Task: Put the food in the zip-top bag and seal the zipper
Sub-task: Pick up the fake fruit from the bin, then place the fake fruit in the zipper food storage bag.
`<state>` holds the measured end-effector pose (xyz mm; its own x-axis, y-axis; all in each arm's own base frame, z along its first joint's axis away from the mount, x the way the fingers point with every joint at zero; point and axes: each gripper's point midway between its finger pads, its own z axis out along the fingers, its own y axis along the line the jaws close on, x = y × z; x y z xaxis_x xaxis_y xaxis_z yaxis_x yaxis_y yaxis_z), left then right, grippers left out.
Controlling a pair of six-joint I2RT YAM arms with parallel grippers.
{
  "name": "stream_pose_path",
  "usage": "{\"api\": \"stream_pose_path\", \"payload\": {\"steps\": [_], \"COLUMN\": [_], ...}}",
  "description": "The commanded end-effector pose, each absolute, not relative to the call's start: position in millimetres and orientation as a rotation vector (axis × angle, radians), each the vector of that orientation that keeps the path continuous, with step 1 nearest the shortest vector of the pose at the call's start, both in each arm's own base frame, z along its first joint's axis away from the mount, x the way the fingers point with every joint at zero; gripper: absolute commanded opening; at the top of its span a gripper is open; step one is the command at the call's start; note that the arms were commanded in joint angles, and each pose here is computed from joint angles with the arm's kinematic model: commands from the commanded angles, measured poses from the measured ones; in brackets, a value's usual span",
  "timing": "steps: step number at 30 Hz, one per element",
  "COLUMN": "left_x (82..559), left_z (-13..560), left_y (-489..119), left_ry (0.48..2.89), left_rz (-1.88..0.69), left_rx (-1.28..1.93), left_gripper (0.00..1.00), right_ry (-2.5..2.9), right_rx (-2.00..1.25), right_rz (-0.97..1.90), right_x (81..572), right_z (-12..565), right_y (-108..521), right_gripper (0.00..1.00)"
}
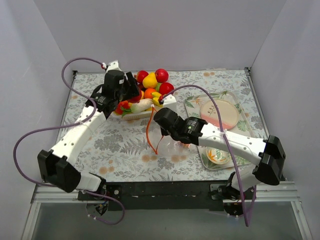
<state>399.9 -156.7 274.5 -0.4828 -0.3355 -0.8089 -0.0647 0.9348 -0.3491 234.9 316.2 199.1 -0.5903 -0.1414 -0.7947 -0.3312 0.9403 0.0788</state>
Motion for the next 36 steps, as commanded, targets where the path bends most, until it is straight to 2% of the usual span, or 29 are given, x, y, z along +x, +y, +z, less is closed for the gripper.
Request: {"api": "stream_pose_path", "payload": {"steps": [1,9,20,22,26,27,28,29,31,36], "left_x": [353,290,264,263,265,267,269,272,276,287], "left_z": [289,271,236,231,225,223,225,226,229,261], "left_y": [-162,-175,-214,-221,-232,-233,-233,-234,-235,-229], "left_ry": [2.061,2.138,2.215,2.215,2.228,2.232,2.223,2.216,2.202,2.116], "left_rz": [-0.52,-0.746,-0.959,-0.969,-0.966,-0.956,-0.952,-0.948,-0.948,-0.91], "left_rx": [-0.285,-0.227,-0.184,-0.173,-0.151,-0.155,-0.155,-0.157,-0.15,-0.161], "left_gripper": [0.52,0.52,0.51,0.61,0.7,0.75,0.87,0.93,0.98,0.98], "right_ry": [2.154,2.154,2.158,2.157,2.157,2.158,2.157,2.154,2.152,2.152], "right_rx": [-0.28,-0.252,-0.217,-0.216,-0.219,-0.215,-0.212,-0.209,-0.205,-0.201], "right_rz": [0.366,0.377,0.367,0.366,0.366,0.363,0.369,0.37,0.38,0.38], "right_x": [251,263,267,267,266,266,265,264,262,257], "right_z": [217,221,223,224,227,227,229,230,231,232], "right_y": [340,354,352,352,351,349,348,346,343,334], "right_gripper": [0.01,0.01,0.01,0.01,0.01,0.01,0.01,0.01,0.01,0.01]}}
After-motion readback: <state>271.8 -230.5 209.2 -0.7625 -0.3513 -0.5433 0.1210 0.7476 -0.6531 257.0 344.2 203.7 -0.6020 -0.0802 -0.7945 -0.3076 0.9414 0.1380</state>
